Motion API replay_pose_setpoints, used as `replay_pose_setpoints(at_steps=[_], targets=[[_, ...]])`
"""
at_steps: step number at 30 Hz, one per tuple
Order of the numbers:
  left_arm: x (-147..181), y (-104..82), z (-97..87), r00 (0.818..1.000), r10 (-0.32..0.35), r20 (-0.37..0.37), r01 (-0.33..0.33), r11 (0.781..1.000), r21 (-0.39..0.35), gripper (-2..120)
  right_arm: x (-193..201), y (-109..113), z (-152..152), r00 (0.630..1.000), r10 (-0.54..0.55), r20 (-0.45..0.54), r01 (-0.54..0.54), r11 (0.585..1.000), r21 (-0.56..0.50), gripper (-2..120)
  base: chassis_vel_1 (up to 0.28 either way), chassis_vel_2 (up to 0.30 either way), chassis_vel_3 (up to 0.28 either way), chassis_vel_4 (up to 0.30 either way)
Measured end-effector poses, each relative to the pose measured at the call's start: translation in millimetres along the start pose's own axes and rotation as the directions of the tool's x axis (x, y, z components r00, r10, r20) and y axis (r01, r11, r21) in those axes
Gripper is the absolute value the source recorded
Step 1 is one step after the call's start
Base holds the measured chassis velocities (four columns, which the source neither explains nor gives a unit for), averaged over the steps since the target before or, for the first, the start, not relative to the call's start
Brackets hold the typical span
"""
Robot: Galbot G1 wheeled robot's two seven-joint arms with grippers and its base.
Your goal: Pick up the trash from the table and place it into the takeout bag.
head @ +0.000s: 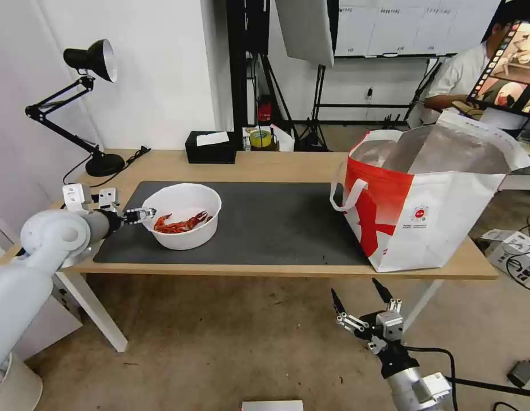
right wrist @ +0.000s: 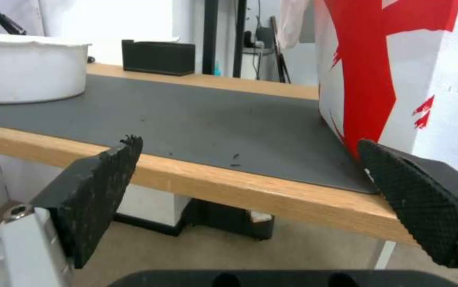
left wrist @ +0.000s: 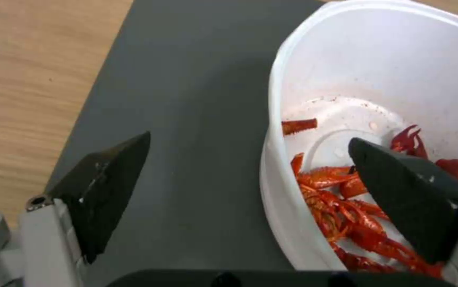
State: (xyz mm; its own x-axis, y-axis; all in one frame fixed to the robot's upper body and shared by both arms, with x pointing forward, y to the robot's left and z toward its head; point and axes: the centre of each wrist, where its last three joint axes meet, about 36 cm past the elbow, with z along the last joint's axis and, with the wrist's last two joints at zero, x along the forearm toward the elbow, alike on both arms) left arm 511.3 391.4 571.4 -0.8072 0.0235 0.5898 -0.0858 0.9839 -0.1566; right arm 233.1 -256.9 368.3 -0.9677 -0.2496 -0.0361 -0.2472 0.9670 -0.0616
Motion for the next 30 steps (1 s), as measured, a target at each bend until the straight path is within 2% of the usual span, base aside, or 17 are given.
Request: replay_pose_setpoints(at_steps=[7, 18, 21, 23, 25, 26, 29, 30], targets=[[-9.1, -3.3, -4.5, 1.0, 0.006, -0.02, -0.006, 0.999, 0.035, 100, 0.0, 0.0, 0.0, 1.0, 0.0, 0.0, 0.0, 1.0, 0.0, 100, 0.0, 0.0, 0.0, 0.0], [-28.9, -2.1, 5.3, 0.998, 0.007, -0.065, -0.002, 0.997, 0.072, 97, 0.0, 0.0, 0.0, 1.0, 0.0, 0.0, 0.0, 1.0, 0.0, 100, 0.0, 0.0, 0.0, 0.0], [-31.9, -3.0, 5.0, 0.998, 0.015, -0.068, -0.01, 0.997, 0.08, 85, 0.0, 0.0, 0.0, 1.0, 0.0, 0.0, 0.0, 1.0, 0.0, 100, 0.0, 0.0, 0.0, 0.0], [-32.3, -3.6, 5.3, 0.997, 0.017, -0.069, -0.012, 0.997, 0.08, 81, 0.0, 0.0, 0.0, 1.0, 0.0, 0.0, 0.0, 1.0, 0.0, 100, 0.0, 0.0, 0.0, 0.0], [-33.2, -5.5, 6.1, 0.997, 0.022, -0.071, -0.016, 0.997, 0.078, 68, 0.0, 0.0, 0.0, 1.0, 0.0, 0.0, 0.0, 1.0, 0.0, 100, 0.0, 0.0, 0.0, 0.0], [-33.2, -5.5, 6.1, 0.997, 0.022, -0.071, -0.016, 0.997, 0.078, 68, 0.0, 0.0, 0.0, 1.0, 0.0, 0.0, 0.0, 1.0, 0.0, 100, 0.0, 0.0, 0.0, 0.0], [-33.9, -7.2, 6.4, 0.997, 0.024, -0.071, -0.019, 0.997, 0.077, 55, 0.0, 0.0, 0.0, 1.0, 0.0, 0.0, 0.0, 1.0, 0.0, 100, 0.0, 0.0, 0.0, 0.0], [-33.9, -7.2, 6.4, 0.997, 0.024, -0.071, -0.019, 0.997, 0.077, 55, 0.0, 0.0, 0.0, 1.0, 0.0, 0.0, 0.0, 1.0, 0.0, 100, 0.0, 0.0, 0.0, 0.0]])
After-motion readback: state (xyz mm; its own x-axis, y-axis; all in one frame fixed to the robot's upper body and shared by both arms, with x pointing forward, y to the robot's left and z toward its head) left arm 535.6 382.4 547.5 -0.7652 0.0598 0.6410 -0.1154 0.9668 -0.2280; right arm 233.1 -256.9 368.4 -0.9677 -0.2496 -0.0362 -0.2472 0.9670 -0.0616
